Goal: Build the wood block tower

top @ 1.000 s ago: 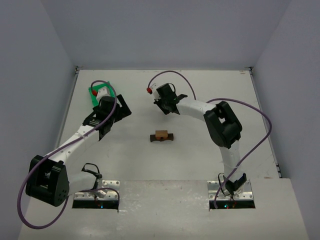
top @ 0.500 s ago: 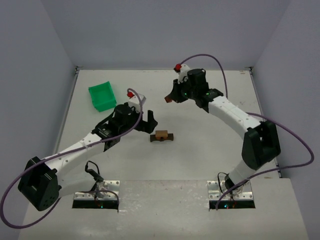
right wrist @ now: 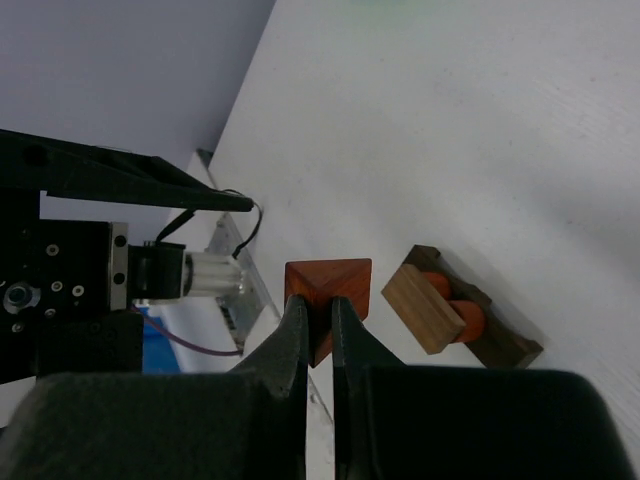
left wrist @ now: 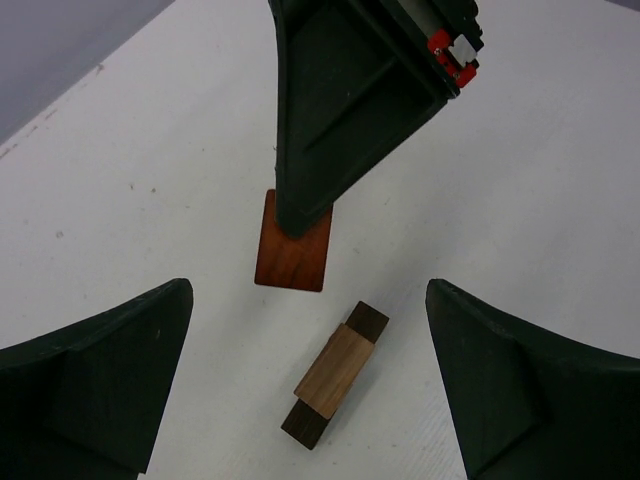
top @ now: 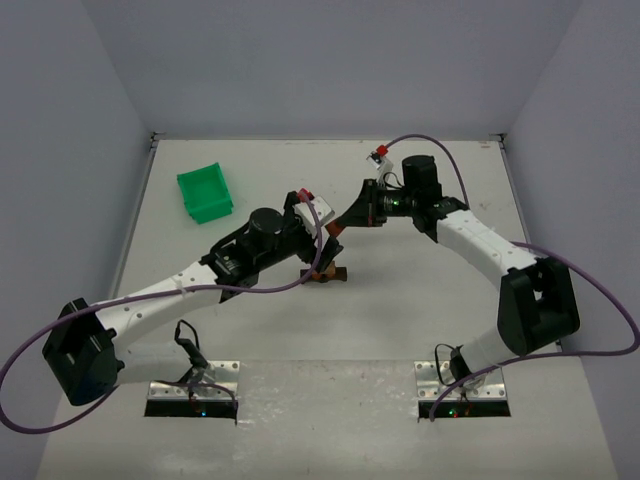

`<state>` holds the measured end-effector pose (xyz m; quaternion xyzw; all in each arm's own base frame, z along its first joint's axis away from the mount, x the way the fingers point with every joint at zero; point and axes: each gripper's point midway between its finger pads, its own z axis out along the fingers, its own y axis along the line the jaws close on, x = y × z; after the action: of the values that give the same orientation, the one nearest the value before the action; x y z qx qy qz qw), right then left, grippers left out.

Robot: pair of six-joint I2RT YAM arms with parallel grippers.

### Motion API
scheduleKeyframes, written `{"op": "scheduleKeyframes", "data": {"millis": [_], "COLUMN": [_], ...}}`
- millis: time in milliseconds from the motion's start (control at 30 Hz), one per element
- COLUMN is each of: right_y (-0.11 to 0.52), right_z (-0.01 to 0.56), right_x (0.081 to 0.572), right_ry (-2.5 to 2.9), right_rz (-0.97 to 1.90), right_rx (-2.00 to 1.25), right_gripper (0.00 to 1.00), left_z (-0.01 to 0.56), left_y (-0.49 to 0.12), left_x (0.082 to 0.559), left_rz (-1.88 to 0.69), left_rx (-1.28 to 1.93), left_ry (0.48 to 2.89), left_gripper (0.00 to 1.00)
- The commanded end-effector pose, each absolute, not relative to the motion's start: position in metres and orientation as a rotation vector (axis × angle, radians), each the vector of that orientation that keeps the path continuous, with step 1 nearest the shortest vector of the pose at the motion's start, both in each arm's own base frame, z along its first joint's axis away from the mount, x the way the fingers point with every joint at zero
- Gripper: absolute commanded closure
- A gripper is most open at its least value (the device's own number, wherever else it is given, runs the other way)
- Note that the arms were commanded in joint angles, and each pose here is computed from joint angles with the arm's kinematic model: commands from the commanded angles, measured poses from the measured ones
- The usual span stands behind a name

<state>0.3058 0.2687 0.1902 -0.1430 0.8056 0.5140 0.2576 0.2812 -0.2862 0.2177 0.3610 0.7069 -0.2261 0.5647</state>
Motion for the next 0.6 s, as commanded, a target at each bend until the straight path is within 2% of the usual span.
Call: {"op": "scheduleKeyframes", "data": {"millis": [0,267,567], "right_y": [0.276,0.276,0.275], "right_z": [0.232,0.236,0.235], "right_x": [0.290,0.289,0.289], "right_ry": [2.048,2.043,2.054], "right_rz": [1.554,1.580,1.579], "right_rx": [-0.461,-0.434,-0.437], "right_gripper": [1.00,1.00,1.00], "left_z": [0.250,0.245,0.252], "left_y": [-0.298,-0.302,-0.298], "left_x": [0.291,0.280,0.279], "left_rz": [-0.533,-0.577,-0.571], "left_rx": [0.862,0.908,0.899], "left_ry": [1.548,1.540,1.520], "left_gripper": [0.06,0.33,0.48]}}
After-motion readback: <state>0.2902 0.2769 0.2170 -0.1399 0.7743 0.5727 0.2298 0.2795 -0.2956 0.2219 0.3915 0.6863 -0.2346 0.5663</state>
